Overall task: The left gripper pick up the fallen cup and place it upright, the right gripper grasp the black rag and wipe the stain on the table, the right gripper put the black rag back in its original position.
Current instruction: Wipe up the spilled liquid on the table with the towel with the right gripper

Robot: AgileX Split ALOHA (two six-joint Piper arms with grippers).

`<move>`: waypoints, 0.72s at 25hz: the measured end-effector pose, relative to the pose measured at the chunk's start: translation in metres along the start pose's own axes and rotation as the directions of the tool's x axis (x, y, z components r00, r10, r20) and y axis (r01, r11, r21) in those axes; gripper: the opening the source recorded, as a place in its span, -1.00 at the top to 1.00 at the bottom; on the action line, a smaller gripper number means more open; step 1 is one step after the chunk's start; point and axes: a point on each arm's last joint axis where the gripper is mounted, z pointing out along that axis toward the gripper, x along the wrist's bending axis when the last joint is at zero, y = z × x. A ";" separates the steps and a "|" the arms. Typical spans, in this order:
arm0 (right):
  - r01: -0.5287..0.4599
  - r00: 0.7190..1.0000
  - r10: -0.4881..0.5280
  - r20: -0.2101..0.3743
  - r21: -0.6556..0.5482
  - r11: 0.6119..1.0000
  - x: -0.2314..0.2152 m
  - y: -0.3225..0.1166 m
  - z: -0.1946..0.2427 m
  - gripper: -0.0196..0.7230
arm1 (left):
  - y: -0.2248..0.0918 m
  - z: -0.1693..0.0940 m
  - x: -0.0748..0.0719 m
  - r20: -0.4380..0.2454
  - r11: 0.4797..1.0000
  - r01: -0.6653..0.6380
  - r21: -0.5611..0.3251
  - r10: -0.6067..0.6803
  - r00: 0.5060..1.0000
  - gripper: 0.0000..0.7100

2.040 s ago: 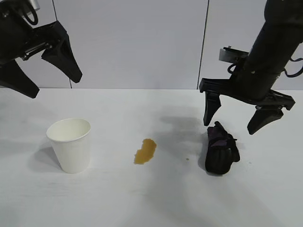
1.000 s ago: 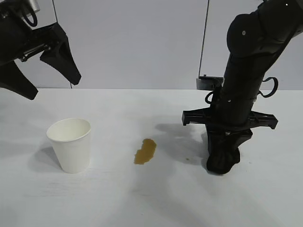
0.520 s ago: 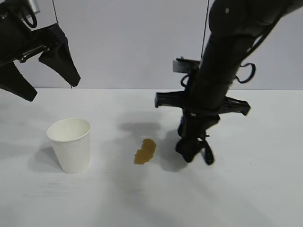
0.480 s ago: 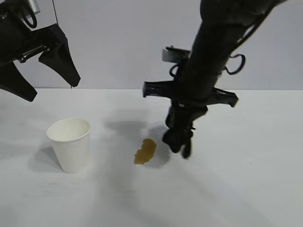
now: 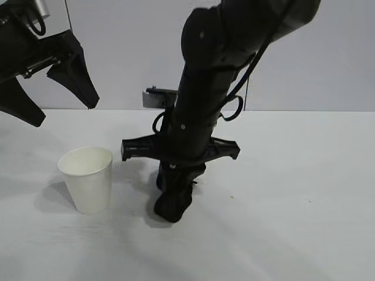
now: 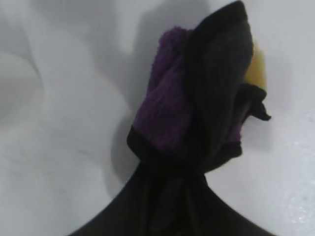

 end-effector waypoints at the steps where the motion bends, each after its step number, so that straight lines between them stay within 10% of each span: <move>1: 0.000 1.000 0.000 0.005 0.001 1.000 -0.001 0.000 0.003 0.75 | 0.000 0.000 0.000 0.000 1.000 0.000 0.000 0.000 1.000 -0.95; 18: -0.204 0.971 0.214 0.108 -0.099 0.974 -0.090 0.031 -0.001 0.75 | 0.000 0.000 0.000 0.000 1.000 -0.001 0.003 0.001 1.000 -0.95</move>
